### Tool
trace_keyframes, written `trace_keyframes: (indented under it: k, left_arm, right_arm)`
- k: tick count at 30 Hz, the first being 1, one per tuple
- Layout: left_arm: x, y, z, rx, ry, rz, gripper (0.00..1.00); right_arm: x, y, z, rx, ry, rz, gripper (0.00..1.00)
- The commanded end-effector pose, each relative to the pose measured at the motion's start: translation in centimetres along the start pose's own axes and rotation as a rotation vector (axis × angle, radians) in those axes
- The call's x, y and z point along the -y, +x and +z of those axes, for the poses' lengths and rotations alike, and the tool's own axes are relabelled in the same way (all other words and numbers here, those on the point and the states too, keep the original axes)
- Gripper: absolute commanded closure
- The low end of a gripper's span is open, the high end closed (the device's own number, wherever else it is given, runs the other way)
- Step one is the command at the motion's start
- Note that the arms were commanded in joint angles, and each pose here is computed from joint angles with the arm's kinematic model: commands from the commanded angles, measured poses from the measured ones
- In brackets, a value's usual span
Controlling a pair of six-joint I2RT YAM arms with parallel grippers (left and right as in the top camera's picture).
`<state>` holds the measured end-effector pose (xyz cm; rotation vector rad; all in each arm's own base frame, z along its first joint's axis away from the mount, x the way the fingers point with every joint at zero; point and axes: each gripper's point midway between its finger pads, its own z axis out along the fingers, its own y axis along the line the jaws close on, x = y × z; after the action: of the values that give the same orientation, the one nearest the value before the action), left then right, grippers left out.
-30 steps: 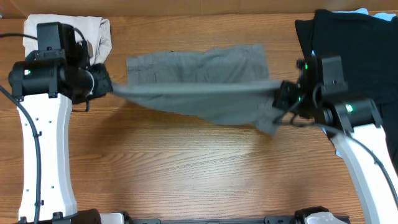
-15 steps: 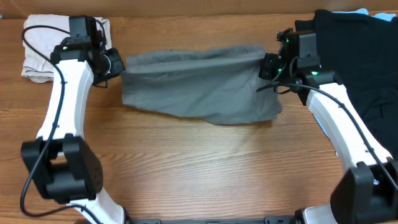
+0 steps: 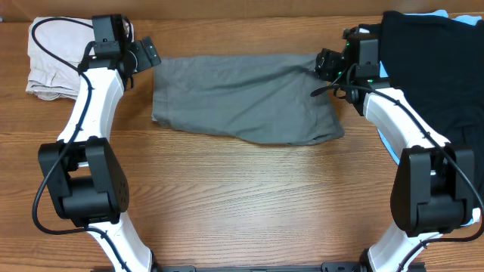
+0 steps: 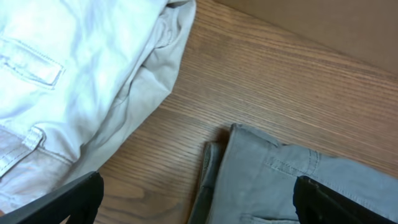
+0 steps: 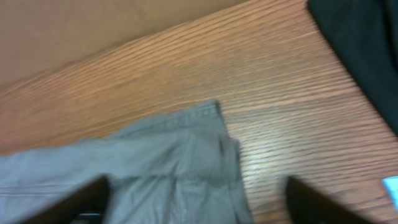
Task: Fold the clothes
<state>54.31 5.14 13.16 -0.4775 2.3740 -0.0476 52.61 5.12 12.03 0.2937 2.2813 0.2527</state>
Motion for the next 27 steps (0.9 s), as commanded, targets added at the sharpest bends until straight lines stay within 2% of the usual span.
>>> trace_keyframes:
  k: [1,5,10,15,22,24,27]
  left_arm:
    - [0.4,-0.5,-0.6,0.005,-0.020,0.062,0.00]
    - [0.6,0.2,-3.4,-0.096,-0.004,0.075,0.00]
    - [1.0,3.4,-4.5,-0.252,0.061,0.221,0.00]
    - [0.3,5.9,-2.6,-0.346,0.088,0.292,0.00]
    - [0.0,9.8,2.1,-0.463,0.223,0.305,0.00]
    - [-0.4,11.1,3.6,-0.495,0.238,0.304,0.00]
    - [-0.8,12.6,5.4,-0.526,0.245,0.317,0.00]
  right_arm:
    - [-0.6,-1.9,-0.7,0.051,0.001,-0.002,0.00]
    - [-0.9,-2.3,-2.8,0.018,0.006,-0.002,0.00]
    - [-1.5,-0.6,-5.0,-0.110,-0.020,-0.043,0.00]
    - [-2.0,2.8,-5.6,-0.259,-0.077,-0.113,0.00]
    - [-1.8,4.8,-6.3,-0.345,-0.085,-0.111,0.00]
    - [-1.9,4.9,-6.3,-0.349,-0.087,-0.111,0.07]
    - [-1.9,4.9,-6.3,-0.350,-0.087,-0.110,0.10]
